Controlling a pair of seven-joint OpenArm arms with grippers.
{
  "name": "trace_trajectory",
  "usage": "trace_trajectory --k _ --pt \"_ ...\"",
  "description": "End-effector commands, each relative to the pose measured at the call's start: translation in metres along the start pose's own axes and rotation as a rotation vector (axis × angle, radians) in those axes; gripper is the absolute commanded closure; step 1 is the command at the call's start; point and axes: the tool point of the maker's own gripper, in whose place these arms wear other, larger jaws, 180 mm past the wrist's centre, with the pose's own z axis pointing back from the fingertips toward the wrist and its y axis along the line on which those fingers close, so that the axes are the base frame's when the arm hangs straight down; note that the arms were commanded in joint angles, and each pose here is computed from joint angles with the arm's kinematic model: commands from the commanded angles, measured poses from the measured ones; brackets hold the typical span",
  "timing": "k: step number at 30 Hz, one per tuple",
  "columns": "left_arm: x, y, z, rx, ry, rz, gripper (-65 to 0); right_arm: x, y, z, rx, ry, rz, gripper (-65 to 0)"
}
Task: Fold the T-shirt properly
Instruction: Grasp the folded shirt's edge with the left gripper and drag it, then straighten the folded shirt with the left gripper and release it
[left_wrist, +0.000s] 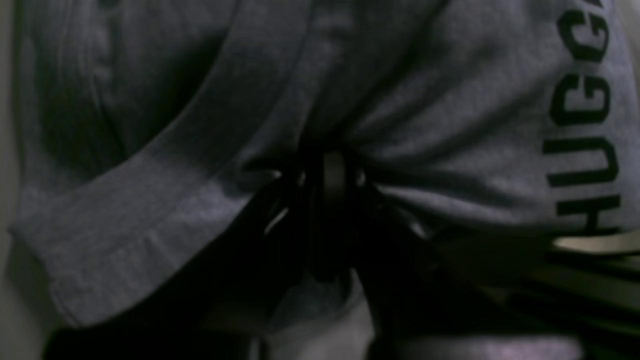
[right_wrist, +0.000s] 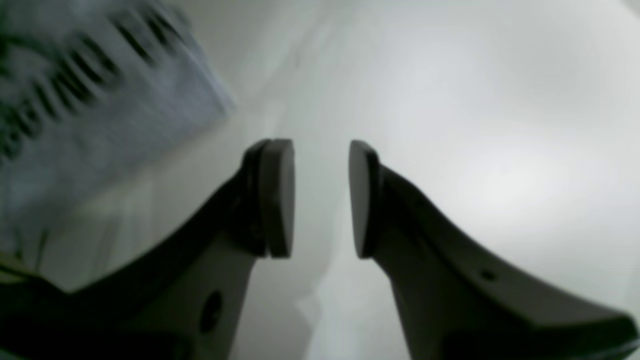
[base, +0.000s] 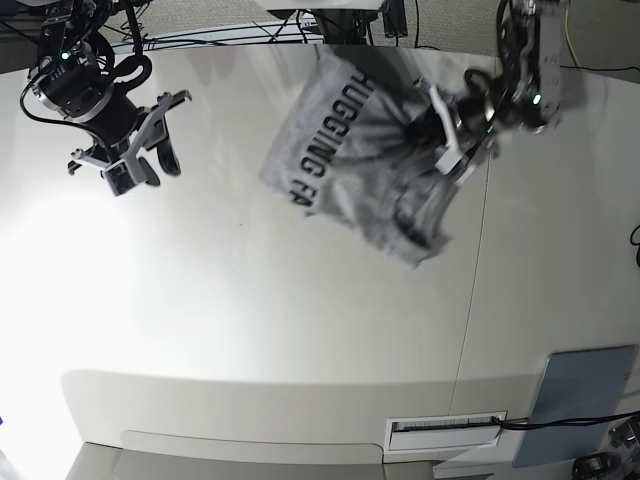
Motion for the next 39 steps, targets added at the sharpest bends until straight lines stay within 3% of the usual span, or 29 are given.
trace_trajectory --k 1,4,7,13,18,24,28,32,36,39 --pt "-0.005 -0.001 -0.005 0.007 0.062 -0.037 -4.3 0.01 -0.006 0.0 -0.012 -0.039 0.002 -18.7" --pt "0.013 -0.014 -0.015 -0.034 0.061 -0.099 -4.3 0.011 -0.014 -0.014 -0.016 -0.043 -0.027 -17.8" --pt "0.024 -0.02 -0.012 -0.056 0.071 -0.075 -4.3 0.012 -0.018 -0.034 -0.013 -0.03 -0.018 -11.6" --pt "0.043 -0.018 0.015 -0.048 -0.042 -0.026 -4.3 0.023 -0.011 -0.072 0.004 -0.04 0.003 -0.7" --pt "0.035 -0.006 0.047 0.015 -0.103 0.037 -4.3 0.027 -0.002 -0.108 0.042 -0.03 -0.042 0.0" --pt "0.006 -0.002 0.052 0.065 -0.125 0.143 -4.3 0.003 0.008 -0.146 0.099 0.081 -0.061 0.0" --pt "-0.004 0.017 0.037 0.161 -0.143 0.224 -4.3 -0.016 0.024 -0.152 0.134 0.144 -0.039 0.0" --pt "-0.007 0.036 0.02 0.172 -0.132 0.267 -4.3 -0.033 0.038 -0.149 0.163 0.185 -0.038 0.0" --pt "0.007 0.068 0.01 0.228 -0.14 0.257 -4.3 -0.055 0.051 -0.142 0.191 0.224 -0.054 0.0" --pt "0.026 0.084 0.004 0.233 -0.184 0.251 -4.3 -0.058 0.071 -0.133 0.265 0.206 -0.063 0.0"
